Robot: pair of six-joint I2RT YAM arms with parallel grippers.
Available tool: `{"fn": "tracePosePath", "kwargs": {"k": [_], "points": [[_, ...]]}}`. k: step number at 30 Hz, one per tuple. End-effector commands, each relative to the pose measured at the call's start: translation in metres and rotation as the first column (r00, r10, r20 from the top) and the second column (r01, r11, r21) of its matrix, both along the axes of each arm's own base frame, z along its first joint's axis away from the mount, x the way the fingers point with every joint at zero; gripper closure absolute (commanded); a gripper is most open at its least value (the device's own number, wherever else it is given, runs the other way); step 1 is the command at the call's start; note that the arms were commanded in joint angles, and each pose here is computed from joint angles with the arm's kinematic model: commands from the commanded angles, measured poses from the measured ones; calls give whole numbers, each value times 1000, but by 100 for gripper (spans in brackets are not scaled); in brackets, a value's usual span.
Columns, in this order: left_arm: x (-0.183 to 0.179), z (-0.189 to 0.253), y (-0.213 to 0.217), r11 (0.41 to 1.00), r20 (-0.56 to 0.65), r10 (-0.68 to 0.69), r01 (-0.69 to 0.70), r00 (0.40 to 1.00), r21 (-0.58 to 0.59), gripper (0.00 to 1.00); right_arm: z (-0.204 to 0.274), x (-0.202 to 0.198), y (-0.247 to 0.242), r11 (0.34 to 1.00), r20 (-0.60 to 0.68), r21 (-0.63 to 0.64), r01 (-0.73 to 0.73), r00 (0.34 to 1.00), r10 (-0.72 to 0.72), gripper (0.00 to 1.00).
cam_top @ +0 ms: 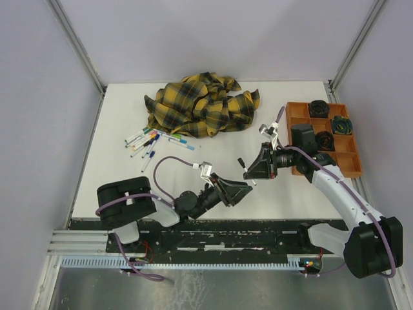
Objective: Open the pen caps
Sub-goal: Open the pen cap from the pen.
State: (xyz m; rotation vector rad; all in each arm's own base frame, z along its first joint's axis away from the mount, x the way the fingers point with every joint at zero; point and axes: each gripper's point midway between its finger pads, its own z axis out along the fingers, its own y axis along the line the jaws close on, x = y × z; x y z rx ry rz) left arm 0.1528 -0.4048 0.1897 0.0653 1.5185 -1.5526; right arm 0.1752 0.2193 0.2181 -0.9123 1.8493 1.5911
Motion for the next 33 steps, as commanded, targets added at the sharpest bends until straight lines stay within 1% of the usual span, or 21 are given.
{"fn": "tracePosePath", "kwargs": {"k": [1,4,10,12,13,14,15,16,19,25,33], "points": [[-10,64,27,979,106,7,15,994,-201,44,16,1,1,999,83,19,-31,996,30,100],[-12,70,38,981,146,33,-4,989,-195,39,15,-2,0,999,83,11,-49,995,48,100],[0,79,67,978,166,139,-108,976,-180,20,14,-6,-1,997,86,3,-75,994,74,100],[7,83,69,980,157,155,-131,975,-153,16,14,-6,-1,997,88,0,-76,993,76,100],[11,80,67,984,148,155,-140,977,-107,14,14,-7,-2,997,89,-1,-78,993,78,100],[15,82,64,985,141,159,-148,977,-87,13,14,-7,-2,997,93,0,-78,993,78,100],[20,84,61,986,132,160,-154,978,-55,13,14,-7,-2,997,94,0,-79,992,79,100],[24,78,57,987,114,156,-158,981,7,13,14,-8,-2,997,96,0,-80,992,80,100],[31,85,52,986,93,148,-154,985,56,13,14,-8,-2,997,95,1,-83,992,82,100],[38,88,49,989,39,138,-140,990,48,17,14,-9,-2,996,98,1,-86,992,85,100],[36,97,37,995,31,98,-99,995,26,20,13,-10,-2,996,98,1,-87,991,87,100]]}}
